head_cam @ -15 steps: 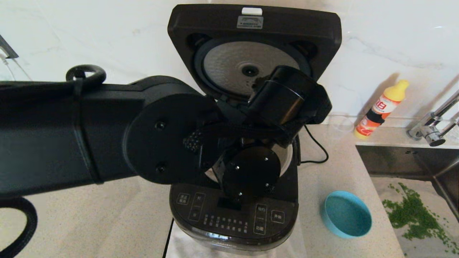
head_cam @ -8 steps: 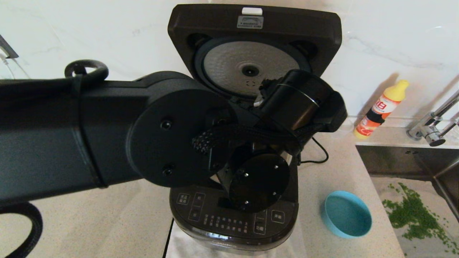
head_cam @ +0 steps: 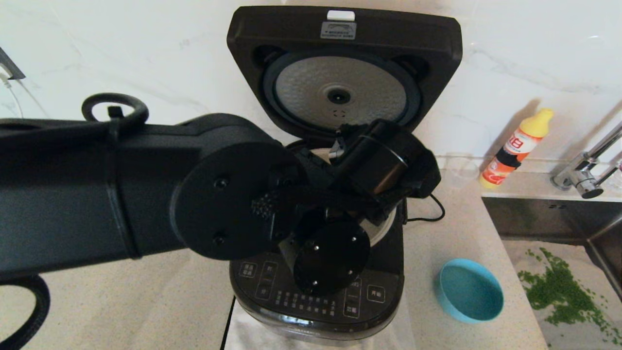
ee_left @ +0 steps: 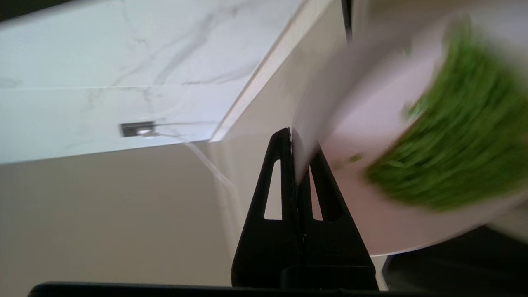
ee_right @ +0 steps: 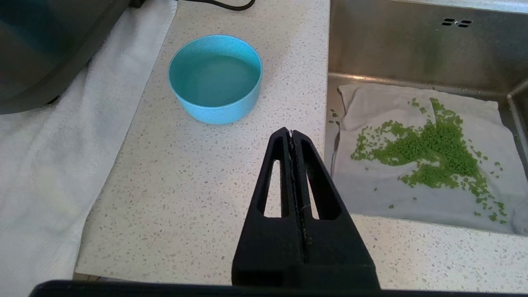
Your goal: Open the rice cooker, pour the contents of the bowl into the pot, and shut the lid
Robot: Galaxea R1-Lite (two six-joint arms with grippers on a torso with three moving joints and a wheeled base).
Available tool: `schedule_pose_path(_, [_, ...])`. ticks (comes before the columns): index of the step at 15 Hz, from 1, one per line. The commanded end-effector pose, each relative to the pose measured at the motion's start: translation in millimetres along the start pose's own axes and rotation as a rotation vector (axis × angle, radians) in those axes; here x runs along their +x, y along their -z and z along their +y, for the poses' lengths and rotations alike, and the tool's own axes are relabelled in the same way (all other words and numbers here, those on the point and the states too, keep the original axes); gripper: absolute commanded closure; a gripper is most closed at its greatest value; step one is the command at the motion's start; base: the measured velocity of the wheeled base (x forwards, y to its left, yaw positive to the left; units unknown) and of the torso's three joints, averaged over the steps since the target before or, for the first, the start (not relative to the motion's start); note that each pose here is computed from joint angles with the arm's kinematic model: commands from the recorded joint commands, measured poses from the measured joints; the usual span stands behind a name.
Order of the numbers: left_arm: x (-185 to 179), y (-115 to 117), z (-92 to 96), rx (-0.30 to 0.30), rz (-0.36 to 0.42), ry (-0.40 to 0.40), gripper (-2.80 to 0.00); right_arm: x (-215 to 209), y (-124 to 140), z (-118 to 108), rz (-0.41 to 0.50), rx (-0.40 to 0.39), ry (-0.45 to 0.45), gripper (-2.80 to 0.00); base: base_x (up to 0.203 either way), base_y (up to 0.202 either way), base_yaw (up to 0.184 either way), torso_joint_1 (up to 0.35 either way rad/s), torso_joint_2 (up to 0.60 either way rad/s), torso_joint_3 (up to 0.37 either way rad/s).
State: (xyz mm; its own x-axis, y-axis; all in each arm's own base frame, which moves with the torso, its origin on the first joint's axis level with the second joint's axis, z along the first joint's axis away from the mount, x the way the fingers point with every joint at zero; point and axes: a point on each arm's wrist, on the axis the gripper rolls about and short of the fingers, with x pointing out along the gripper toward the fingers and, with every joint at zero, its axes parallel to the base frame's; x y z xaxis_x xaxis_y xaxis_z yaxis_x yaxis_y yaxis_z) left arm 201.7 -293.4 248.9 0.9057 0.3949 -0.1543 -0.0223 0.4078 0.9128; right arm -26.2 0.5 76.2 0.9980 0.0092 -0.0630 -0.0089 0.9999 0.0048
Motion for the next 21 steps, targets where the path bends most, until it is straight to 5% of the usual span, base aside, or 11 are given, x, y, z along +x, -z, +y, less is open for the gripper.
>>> schedule_pose_path(1, [-14,-16,17.8,-0.107,-0.048,0.002,0.0,0,0,0,0.0,0.0,0.0,0.0,0.0,0.0,0.0,0.0,0.0,0.0])
schedule_pose_path(4, [-17,-18,18.6,-0.116,-0.054,0.004,0.0,0,0,0,0.001,-0.001,0.0,0.0,0.0,0.0,0.0,0.0,0.0,0.0])
schedule_pose_path(8, [-18,-25,21.2,-0.226,-0.089,0.046,0.0,0,0,0,0.001,-0.001,0.0,0.0,0.0,0.0,0.0,0.0,0.0,0.0])
schedule_pose_path(15, [-16,-29,4.4,-0.631,-0.173,0.25,0.0,0,0,0,0.001,0.001,0.0,0.0,0.0,0.0,0.0,0.0,0.0,0.0])
schedule_pose_path(21, [9,-16,-12.1,-0.892,-0.242,0.264,0.0,0,0,0,0.0,0.001,0.0,0.0,0.0,0.0,0.0,0.0,0.0,0.0])
